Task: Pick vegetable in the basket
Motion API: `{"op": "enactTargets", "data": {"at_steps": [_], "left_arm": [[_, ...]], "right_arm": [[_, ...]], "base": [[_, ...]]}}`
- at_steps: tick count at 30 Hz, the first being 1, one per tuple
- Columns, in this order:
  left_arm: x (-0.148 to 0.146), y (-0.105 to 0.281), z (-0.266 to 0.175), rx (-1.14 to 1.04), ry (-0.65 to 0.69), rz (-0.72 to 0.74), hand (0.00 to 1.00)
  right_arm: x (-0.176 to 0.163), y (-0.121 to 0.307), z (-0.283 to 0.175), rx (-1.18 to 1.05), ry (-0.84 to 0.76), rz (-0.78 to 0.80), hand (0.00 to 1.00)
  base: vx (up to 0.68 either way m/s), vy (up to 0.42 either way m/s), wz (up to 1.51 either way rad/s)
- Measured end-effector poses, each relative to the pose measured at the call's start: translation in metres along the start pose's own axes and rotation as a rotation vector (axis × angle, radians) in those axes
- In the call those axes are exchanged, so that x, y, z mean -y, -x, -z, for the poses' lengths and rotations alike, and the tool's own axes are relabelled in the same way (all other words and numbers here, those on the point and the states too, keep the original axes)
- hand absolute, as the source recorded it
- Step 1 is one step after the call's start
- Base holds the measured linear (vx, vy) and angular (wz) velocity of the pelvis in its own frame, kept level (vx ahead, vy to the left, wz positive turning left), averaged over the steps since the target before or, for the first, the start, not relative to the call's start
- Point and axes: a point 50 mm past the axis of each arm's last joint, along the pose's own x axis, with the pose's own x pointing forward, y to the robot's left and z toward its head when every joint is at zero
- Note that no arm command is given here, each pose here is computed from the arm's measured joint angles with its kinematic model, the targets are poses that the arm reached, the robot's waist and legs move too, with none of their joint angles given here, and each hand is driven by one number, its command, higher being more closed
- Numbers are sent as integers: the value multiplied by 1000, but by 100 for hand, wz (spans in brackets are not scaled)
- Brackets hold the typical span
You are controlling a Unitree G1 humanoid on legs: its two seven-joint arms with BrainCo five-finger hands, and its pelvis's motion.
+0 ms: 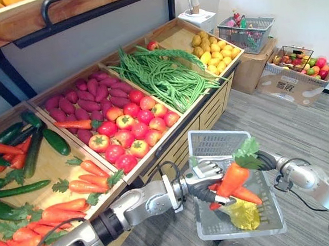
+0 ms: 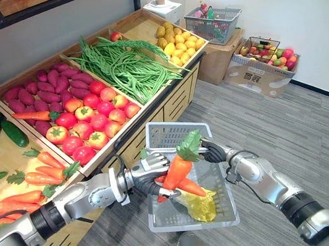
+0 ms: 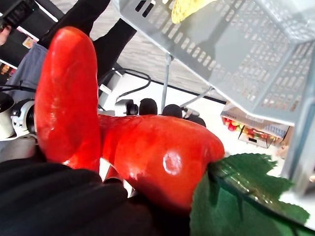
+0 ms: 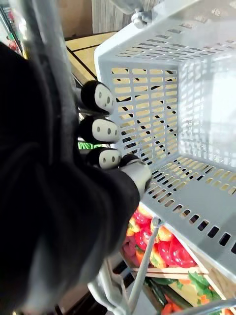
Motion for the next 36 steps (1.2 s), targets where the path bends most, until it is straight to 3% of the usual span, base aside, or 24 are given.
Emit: {"op": "enactTargets", "data": {"at_steps": [16, 29, 30, 36], "left_arm": [[33, -9, 23, -131, 79, 84, 100], [49, -2, 56, -325, 46, 131, 100], [49, -3, 59, -340, 48, 126, 0], [51, -4, 62, -363, 49, 105, 0]], "right_arm": [[3, -11, -17, 77, 10, -36, 100], [15, -17, -24, 107, 6, -7, 100], [15, -17, -24, 107, 4, -10, 100], [14, -17, -24, 103, 2, -25, 100]], "base": [[8, 16, -5], [14, 26, -6], [0, 0, 0], [1, 13, -3]]}}
